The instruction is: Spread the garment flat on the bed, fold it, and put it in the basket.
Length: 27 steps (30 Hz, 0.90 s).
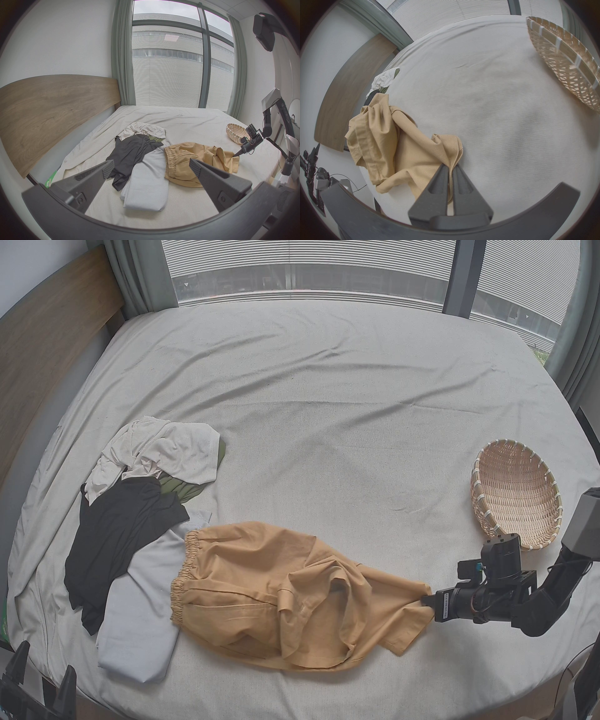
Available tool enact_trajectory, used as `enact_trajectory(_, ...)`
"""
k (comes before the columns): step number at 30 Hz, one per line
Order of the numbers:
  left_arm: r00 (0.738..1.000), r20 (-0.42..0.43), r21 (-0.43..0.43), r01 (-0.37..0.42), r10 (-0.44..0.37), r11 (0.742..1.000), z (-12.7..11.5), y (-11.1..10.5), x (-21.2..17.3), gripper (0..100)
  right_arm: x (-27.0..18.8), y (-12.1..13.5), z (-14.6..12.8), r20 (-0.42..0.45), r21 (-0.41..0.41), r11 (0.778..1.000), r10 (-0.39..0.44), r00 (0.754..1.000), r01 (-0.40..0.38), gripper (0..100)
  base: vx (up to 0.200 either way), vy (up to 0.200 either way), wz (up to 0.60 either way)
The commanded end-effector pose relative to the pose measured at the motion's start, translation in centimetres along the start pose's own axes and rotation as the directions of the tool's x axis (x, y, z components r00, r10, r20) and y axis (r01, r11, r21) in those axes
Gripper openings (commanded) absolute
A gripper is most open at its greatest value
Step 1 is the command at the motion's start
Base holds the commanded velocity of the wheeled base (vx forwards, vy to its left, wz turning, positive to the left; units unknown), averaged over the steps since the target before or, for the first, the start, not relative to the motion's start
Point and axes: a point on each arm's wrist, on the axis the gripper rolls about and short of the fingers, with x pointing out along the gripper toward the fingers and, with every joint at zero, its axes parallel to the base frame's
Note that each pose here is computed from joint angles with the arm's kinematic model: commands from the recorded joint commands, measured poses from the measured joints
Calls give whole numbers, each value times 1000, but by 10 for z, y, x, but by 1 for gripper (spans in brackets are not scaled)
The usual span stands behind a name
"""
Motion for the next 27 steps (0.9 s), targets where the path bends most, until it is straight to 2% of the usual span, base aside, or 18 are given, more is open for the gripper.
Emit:
enact_trajectory(1,1000,-3,0,0,0,1000,-5,0,0,100,-10,-13,2,19,16,999,-38,999,38,0,0,0,0)
enact_trajectory(6,1000,-3,0,0,0,1000,-5,0,0,100,-17,-29,4,36,29,996,-82,996,81,0,0,0,0)
enact_trajectory(16,1000,-3,2,1,-1,1000,-5,0,0,100,-23,-43,6,53,44,991,-126,991,124,0,0,0,0)
enact_trajectory(23,1000,-3,2,1,-1,1000,-5,0,0,100,-22,-43,6,52,40,992,-124,991,122,0,0,0,0)
enact_trajectory(24,1000,-3,2,1,-1,1000,-5,0,0,100,-22,-42,7,55,41,992,-121,991,119,100,0,0,0)
enact_trajectory(27,1000,-6,5,0,0,1000,-6,0,0,100,-21,-39,10,87,47,993,-111,990,107,100,0,0,0)
